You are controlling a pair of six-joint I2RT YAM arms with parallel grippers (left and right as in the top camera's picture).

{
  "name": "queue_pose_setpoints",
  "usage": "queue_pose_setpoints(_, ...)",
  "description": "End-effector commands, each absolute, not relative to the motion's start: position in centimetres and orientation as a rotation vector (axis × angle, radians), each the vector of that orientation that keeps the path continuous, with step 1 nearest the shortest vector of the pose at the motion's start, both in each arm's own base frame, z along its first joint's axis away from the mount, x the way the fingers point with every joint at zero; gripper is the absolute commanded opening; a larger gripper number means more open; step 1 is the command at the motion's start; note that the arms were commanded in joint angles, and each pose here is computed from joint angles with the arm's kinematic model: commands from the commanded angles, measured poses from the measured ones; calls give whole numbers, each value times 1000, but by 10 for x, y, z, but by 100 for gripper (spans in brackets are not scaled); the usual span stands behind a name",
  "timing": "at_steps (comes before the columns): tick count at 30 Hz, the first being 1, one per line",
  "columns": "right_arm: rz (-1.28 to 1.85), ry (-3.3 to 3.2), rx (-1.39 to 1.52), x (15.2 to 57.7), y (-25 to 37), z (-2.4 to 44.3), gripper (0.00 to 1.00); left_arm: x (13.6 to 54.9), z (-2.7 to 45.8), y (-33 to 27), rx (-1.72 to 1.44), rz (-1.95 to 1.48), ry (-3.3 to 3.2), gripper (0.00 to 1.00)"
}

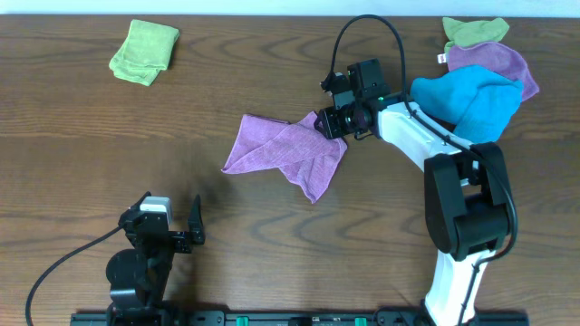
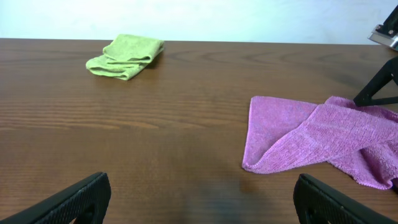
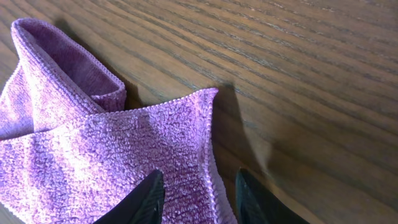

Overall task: Fold the cloth
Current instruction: 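Drag the pink cloth to the table center with the right gripper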

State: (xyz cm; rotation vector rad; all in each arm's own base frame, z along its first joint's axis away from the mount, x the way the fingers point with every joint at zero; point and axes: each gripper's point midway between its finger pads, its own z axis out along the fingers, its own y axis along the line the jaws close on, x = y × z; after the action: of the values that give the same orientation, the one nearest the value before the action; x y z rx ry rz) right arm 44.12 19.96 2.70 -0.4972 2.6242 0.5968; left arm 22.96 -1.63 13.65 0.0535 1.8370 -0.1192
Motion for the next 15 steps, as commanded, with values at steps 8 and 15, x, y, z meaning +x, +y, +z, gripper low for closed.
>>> queue_pose_setpoints(8,575,2654,-553,435,202,7,16,229,125,-14,38,-118,1861,95)
queue_pose_setpoints(15,555,2650,-513,442,200,11,1,229,125,-14,38,-118,1861,95)
